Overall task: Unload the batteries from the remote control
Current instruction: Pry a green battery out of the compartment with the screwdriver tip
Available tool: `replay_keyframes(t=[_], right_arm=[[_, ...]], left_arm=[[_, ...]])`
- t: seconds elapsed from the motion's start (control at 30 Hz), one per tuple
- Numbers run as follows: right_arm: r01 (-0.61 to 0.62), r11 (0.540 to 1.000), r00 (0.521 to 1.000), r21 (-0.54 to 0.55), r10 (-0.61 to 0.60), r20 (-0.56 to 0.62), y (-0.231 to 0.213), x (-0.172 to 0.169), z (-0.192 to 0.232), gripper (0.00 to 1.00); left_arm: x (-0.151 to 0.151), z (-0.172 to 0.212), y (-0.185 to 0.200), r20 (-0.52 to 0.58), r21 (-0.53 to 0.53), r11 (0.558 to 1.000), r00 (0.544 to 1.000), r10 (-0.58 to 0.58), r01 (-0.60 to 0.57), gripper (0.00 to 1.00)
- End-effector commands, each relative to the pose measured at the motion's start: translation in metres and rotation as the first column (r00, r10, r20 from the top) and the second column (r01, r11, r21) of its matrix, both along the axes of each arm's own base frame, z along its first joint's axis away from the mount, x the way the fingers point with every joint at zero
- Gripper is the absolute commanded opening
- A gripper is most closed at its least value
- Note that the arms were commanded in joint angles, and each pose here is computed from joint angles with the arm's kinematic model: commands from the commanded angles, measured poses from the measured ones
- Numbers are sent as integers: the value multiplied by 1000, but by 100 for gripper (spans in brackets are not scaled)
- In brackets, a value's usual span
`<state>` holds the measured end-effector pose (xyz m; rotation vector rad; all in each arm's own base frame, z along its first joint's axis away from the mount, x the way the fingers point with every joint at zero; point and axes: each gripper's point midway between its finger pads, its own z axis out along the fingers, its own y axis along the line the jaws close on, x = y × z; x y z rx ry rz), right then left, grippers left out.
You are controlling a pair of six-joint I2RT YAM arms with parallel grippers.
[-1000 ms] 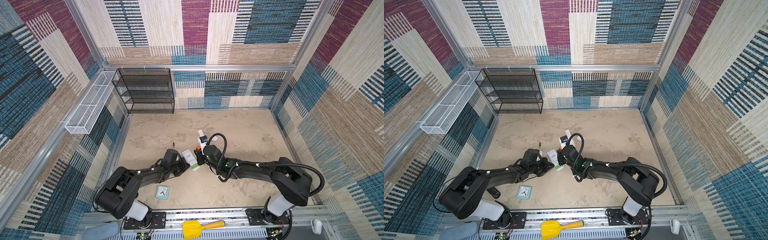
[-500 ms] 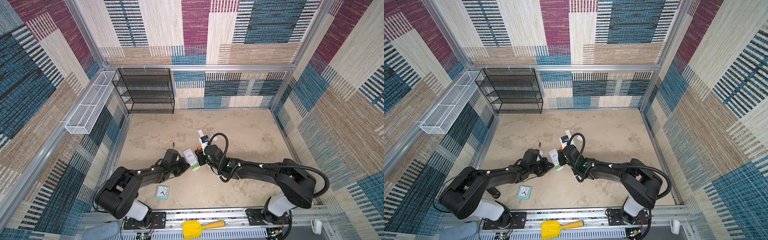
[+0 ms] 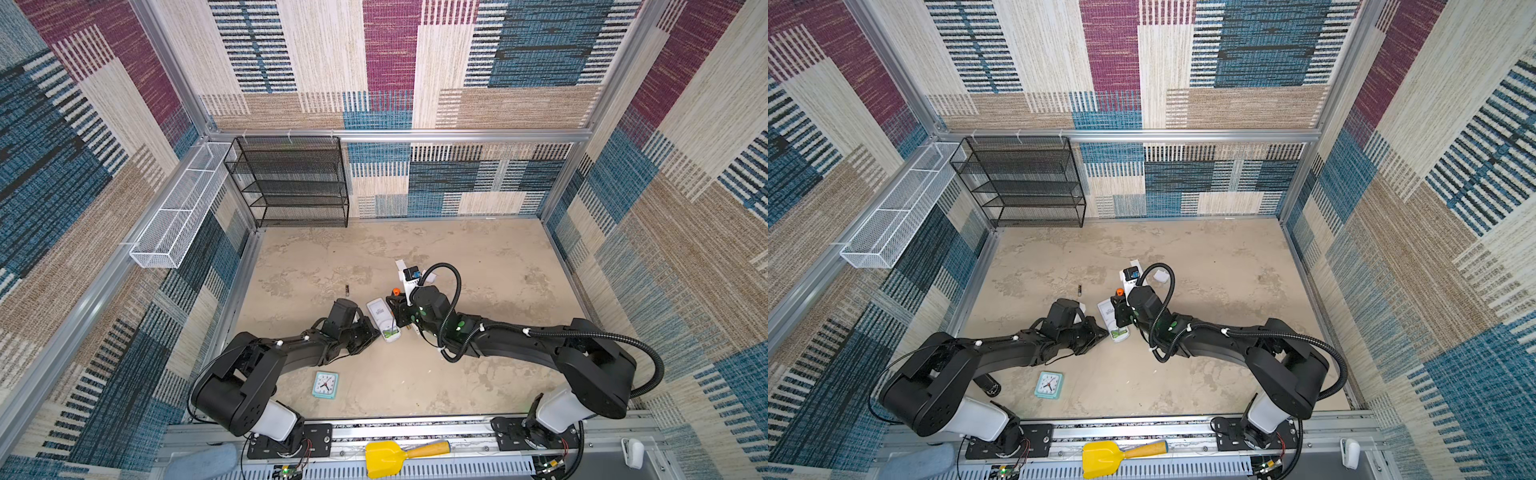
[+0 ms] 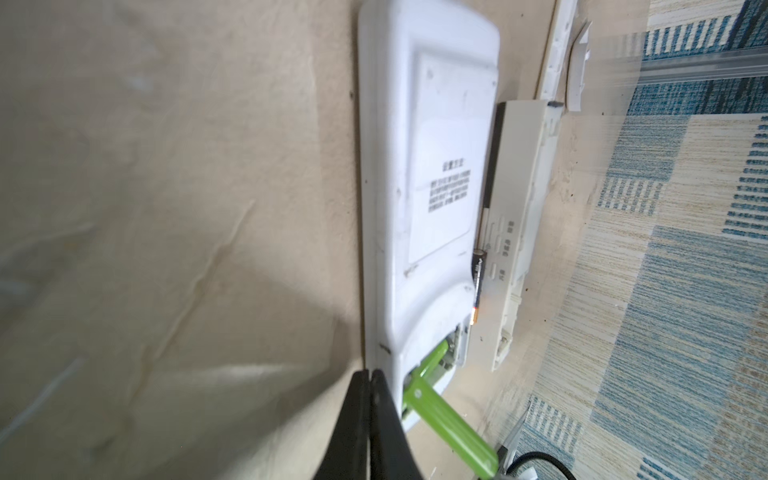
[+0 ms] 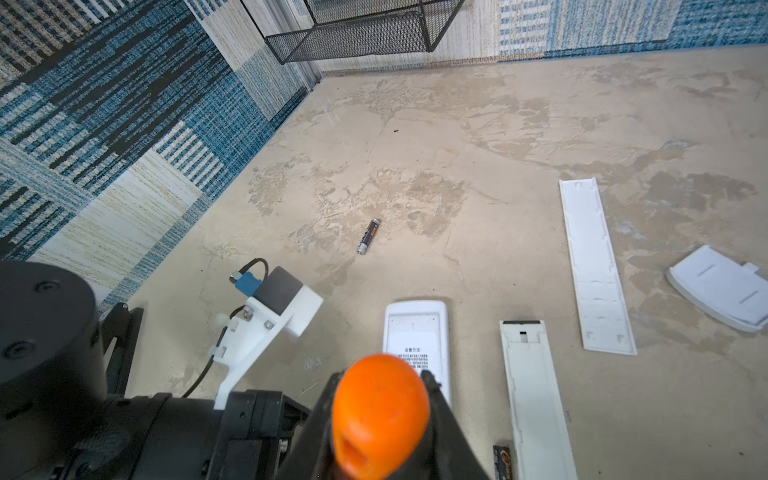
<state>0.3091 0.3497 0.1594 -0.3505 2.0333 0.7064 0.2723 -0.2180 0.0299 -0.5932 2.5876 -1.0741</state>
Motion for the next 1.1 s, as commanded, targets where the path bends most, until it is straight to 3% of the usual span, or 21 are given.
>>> replay_keyframes(t=[0.0, 0.53, 0.7, 0.87, 1.07], right_arm=[[-13, 998, 1000, 54, 12, 12, 5, 0, 13, 0], [-26, 999, 999, 30, 27, -30, 3, -4, 2, 0], [-23, 1000, 998, 4, 24, -55, -10, -2, 1, 0], [-104, 994, 991, -42, 99, -92, -18, -22, -6, 0], [-107, 991, 986, -83, 95, -135, -25, -28, -22, 0]], left_arm=[[1, 1, 0, 0, 2, 1000, 1000, 3, -3, 8], [-1, 8, -1, 10, -3, 1000, 1000, -13, 13, 9], [-18, 13, 6, -7, 47, 996, 997, -73, 73, 11], [-39, 20, 26, -5, 138, 984, 994, -111, 110, 13], [-40, 25, 18, 2, 134, 979, 988, -153, 152, 15]])
